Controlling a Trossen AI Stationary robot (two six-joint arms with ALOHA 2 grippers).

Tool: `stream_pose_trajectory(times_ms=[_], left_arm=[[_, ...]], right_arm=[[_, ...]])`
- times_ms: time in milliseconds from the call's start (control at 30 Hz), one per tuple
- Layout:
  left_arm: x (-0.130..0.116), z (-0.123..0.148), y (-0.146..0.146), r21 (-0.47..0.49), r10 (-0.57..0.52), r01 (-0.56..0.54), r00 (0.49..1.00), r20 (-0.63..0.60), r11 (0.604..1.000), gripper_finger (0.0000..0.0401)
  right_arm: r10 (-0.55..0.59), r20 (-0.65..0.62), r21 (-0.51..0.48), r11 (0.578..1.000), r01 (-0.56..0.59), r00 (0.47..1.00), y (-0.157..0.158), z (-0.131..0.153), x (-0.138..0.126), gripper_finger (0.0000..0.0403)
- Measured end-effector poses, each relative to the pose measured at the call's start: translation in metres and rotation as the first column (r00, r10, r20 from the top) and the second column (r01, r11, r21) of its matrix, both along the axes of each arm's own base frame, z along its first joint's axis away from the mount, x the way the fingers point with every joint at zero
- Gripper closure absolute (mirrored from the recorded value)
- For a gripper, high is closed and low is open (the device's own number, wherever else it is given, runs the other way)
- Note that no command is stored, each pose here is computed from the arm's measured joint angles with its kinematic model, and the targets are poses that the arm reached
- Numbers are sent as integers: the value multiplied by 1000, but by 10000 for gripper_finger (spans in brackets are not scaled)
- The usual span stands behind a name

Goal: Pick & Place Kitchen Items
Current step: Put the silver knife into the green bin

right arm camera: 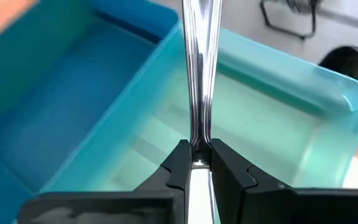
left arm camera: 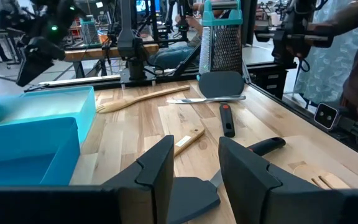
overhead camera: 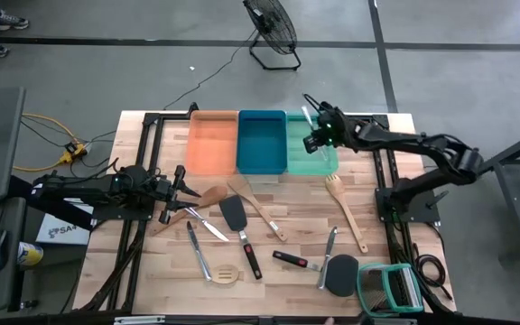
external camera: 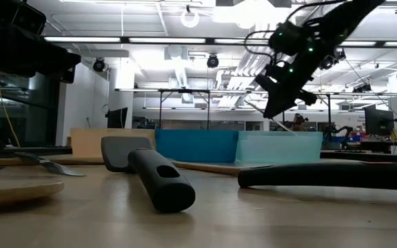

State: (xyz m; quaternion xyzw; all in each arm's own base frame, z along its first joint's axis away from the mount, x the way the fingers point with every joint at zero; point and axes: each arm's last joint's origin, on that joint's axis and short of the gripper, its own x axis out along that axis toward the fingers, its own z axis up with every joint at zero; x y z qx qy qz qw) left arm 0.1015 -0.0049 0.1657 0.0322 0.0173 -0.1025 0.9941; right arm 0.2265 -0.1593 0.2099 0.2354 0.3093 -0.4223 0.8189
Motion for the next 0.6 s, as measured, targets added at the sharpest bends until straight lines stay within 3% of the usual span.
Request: stream_pose_trajectory(times_ms=[267, 600], left_arm=[[0, 0, 0, 0, 0, 0, 1000, 0, 1000, 276], [0, 0, 0, 0, 0, 0, 1000, 0, 1000, 276]], right_arm=[[11, -134, 132, 991, 7, 991, -28, 6, 22, 370], [69, -212, 285, 958, -6, 975, -53, -15, 35, 370]])
